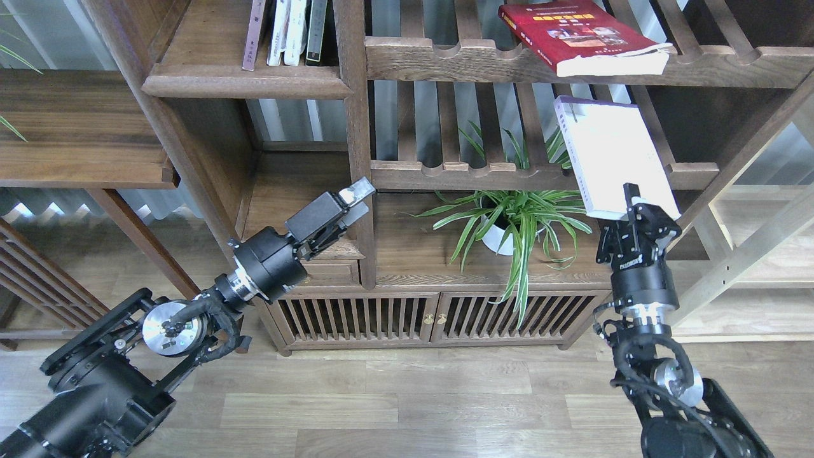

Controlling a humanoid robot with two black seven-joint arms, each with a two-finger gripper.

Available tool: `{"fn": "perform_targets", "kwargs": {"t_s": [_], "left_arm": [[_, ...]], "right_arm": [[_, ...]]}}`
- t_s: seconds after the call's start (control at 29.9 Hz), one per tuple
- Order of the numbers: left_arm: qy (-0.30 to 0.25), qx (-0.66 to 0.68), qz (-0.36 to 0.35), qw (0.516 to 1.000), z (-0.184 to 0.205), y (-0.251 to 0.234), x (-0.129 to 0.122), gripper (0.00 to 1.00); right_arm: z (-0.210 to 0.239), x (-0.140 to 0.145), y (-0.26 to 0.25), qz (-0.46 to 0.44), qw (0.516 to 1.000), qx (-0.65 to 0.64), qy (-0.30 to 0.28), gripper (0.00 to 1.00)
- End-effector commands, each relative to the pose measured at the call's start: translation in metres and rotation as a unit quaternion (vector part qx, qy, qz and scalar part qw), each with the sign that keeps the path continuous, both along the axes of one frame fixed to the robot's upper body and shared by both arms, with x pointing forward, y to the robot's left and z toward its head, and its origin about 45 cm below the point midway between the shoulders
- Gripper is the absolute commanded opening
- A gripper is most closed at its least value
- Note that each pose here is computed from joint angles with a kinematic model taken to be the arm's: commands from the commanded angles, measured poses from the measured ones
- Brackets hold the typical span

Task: Organize books on shelf
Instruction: 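Tip the white book outward with the right gripper, then hold the white book between both grippers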

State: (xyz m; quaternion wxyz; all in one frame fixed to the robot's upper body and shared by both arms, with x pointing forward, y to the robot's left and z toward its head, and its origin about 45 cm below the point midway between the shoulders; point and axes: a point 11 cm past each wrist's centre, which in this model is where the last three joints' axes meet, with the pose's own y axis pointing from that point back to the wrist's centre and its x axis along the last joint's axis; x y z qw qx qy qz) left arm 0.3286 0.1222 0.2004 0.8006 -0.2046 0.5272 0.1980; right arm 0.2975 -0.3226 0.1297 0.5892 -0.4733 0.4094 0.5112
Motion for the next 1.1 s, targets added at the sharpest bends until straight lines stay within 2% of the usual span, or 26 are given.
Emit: {"fn": "perform_targets", "kwargs": {"t_s": [0.0, 0.23, 0.53, 1.07], "left_arm": [[0.004, -0.003, -0.006, 1.000, 0.000, -0.001, 0.000, 0.99], [0.022, -0.008, -0.009, 1.000, -0.005, 0.002, 0.000, 0.97], [0.053, 0.009, 0.004, 0.999, -0.030, 0.013, -0.004, 0.98], [0.066, 0.004, 0.010, 0.998, -0.038, 0.009, -0.004, 0.98]], "right_arm": [[-0.009, -0.011, 0.018, 0.037, 0.999, -0.004, 0.015, 0.02], [-0.019, -0.023, 0.058, 0.114, 0.993, -0.013, 0.035, 0.02], [-0.016, -0.025, 0.094, 0.158, 0.987, -0.001, 0.029, 0.03], [-0.014, -0.042, 0.174, 0.245, 0.969, 0.015, 0.015, 0.02]]}}
